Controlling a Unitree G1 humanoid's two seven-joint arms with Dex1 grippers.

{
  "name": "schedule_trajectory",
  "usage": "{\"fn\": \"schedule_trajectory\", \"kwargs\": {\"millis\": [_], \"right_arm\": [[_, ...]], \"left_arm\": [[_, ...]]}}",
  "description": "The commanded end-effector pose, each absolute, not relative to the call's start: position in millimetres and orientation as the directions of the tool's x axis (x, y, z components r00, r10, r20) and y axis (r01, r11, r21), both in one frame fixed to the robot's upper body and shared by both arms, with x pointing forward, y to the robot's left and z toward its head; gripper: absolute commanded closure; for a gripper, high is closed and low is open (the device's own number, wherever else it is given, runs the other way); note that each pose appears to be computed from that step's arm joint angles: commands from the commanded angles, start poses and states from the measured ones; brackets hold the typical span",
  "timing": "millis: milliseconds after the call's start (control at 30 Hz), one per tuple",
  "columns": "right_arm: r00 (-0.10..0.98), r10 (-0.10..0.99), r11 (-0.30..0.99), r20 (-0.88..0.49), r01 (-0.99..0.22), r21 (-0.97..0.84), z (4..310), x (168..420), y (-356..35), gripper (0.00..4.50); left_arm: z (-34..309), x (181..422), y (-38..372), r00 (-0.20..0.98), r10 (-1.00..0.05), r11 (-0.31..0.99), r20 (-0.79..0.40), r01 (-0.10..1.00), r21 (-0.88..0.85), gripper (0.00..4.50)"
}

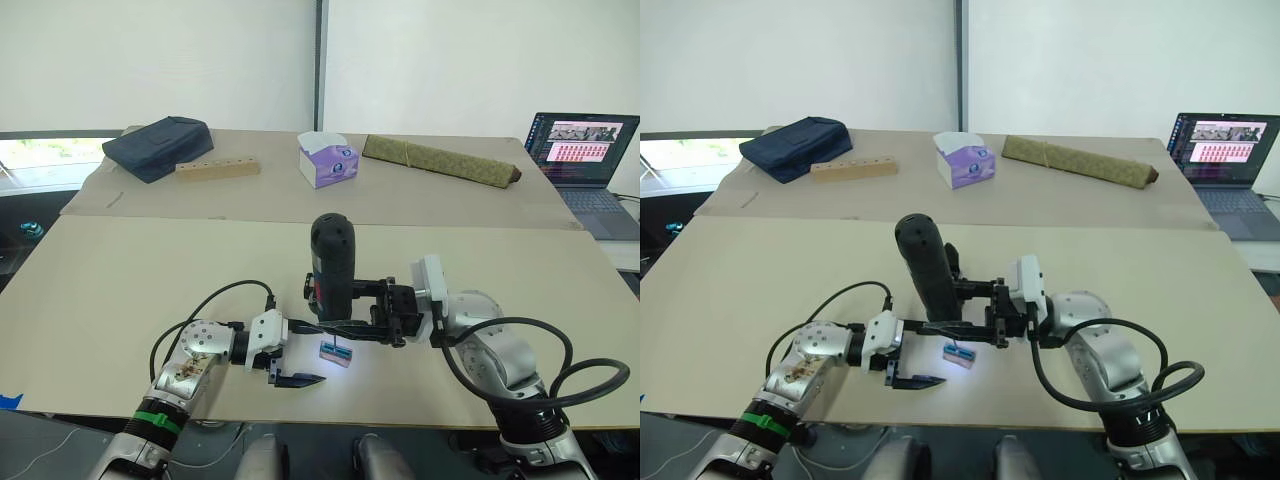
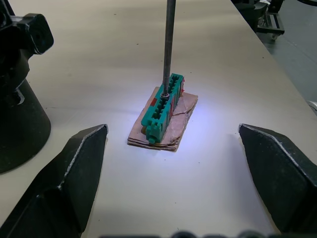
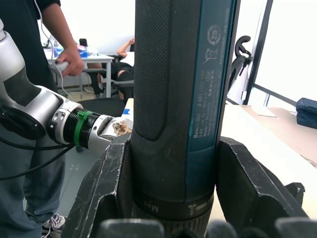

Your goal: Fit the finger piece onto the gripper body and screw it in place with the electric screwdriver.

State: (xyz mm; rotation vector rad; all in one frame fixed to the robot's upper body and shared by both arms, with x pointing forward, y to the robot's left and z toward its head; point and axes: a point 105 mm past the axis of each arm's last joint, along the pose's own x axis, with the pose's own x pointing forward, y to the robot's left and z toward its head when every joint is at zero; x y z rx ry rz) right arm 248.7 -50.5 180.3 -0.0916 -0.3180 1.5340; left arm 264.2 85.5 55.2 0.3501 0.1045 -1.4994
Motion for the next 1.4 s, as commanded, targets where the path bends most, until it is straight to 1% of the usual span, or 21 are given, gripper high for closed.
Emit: {"fn": "schedule_trajectory", "kwargs": {"millis": [33, 433, 1200, 1400], "right_arm": [[-0.010, 0.984, 0.050, 0.176, -0.941, -0.334, 195, 246, -53, 2.59], [-0.018, 0.989, 0.029, 0.146, -0.950, -0.312, 185, 243, -50, 2.59], [-0.034, 0.987, 0.013, 0.160, -0.959, -0.283, 187, 242, -48, 2.59], [-0.020, 0.986, 0.026, 0.163, -0.962, -0.272, 187, 245, -48, 2.59]], "left_arm": [[39, 260, 85, 0.065, -0.946, 0.032, -0.318, 0.994, 0.108, 0.05], [38, 261, 85, 0.071, -0.946, 0.038, -0.316, 0.994, 0.107, 0.05], [39, 264, 86, 0.079, -0.945, 0.046, -0.318, 0.993, 0.109, 0.05], [38, 264, 87, 0.081, -0.944, 0.048, -0.319, 0.993, 0.110, 0.05]]}}
